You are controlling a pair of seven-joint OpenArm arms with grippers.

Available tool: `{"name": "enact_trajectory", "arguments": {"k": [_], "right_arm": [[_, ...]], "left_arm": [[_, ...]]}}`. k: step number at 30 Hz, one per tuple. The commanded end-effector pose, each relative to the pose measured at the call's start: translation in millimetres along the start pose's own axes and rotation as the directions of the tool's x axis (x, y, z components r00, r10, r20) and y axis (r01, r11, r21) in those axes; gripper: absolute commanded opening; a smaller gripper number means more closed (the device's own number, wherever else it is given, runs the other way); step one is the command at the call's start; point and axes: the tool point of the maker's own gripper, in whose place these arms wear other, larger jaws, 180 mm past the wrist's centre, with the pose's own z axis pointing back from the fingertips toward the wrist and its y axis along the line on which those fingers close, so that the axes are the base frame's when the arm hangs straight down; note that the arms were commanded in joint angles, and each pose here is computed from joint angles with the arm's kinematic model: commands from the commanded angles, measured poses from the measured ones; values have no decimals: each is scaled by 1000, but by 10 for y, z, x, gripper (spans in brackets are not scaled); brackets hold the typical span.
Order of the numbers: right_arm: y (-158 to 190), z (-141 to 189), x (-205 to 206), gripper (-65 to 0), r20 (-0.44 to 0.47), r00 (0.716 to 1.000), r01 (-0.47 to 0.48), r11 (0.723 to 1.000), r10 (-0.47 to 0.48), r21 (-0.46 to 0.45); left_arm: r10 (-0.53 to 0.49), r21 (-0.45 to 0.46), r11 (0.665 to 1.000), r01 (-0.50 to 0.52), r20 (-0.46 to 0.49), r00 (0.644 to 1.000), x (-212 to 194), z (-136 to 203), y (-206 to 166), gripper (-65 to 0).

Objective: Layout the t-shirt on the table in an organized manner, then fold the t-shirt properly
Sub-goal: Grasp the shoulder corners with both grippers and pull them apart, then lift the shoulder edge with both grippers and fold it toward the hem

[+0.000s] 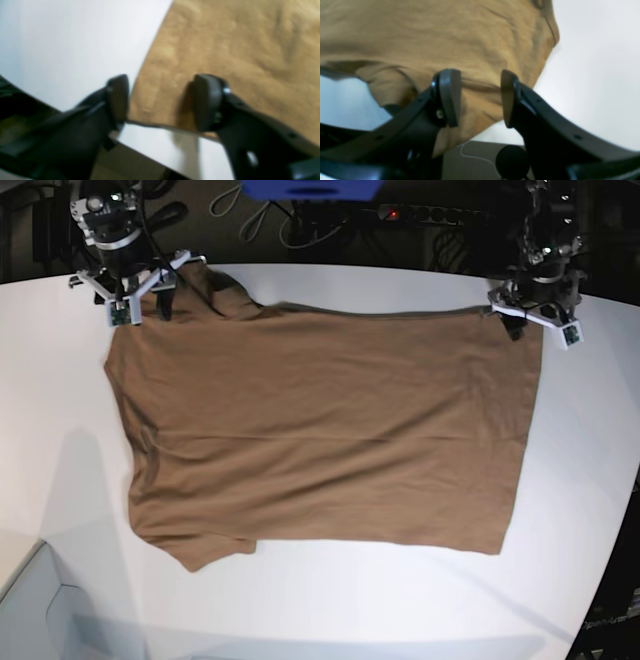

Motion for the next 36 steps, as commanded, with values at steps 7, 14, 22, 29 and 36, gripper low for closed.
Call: {"name": "enact_trajectory", "arguments": {"k": [7, 14, 22, 29, 36], "right_arm": [[-63, 95, -54, -376, -2, 1000, 17, 1000, -17, -25], [16, 148, -182, -373, -35, 998, 45, 999, -46, -19], [70, 143, -350, -246, -78, 995, 58, 998, -59, -4], [136, 94, -525, -246, -123, 989, 82, 997, -79, 14], [365, 28, -673, -280, -164, 983, 100, 992, -87, 73]], "left_arm": [[10, 2, 1000, -10, -74, 997, -219, -32, 12, -427], [21, 1, 1000, -21, -60, 998, -164, -46, -19, -650], [24, 2, 1000, -24, -58, 998, -149, -71, -23, -650], [24, 2, 1000, -24, -58, 998, -149, -71, -23, -650], [24, 2, 1000, -24, -58, 998, -149, -71, -23, -650]]}}
